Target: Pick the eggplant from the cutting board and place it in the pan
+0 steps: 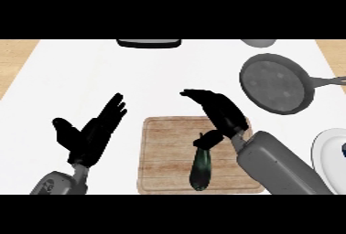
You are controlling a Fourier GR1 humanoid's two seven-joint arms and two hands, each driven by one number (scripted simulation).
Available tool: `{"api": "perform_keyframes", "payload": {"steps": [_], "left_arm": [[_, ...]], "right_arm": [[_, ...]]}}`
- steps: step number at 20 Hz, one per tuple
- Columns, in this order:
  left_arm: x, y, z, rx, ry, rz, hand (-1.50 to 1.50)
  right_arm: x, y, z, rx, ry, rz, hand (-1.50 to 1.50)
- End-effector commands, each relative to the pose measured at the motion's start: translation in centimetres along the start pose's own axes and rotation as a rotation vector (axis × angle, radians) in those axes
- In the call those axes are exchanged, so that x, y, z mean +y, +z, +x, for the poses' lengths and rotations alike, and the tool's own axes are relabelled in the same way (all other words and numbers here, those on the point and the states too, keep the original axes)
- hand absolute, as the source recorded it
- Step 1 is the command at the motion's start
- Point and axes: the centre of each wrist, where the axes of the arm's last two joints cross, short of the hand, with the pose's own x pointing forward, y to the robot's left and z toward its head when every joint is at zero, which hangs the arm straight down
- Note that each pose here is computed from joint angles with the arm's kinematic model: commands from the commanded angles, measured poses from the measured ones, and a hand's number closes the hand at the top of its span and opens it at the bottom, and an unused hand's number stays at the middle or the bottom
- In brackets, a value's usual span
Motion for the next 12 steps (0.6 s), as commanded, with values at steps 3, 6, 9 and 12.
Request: {"api": "perform_keyframes", "payload": {"steps": [3,6,9,12], "left_arm": [[-0.4,-0.3,0.2,0.021,-0.002,-0.02,0.0],[-0.6,-0.2,0.3,0.013,0.008,-0.023,0.0],[0.4,0.3,-0.5,0.024,0.005,-0.014,0.0],[-0.1,0.1,-0.3,0.016,0.01,-0.015,0.0]], "right_arm": [[1.1,-1.9,3.4,0.211,0.424,0.328,-1.5],[2.6,-2.9,5.8,0.313,0.566,0.46,-1.5],[3.9,-4.1,9.4,0.361,0.665,0.598,-1.5],[6.0,-4.7,11.1,0.428,0.738,0.767,-1.5]]}}
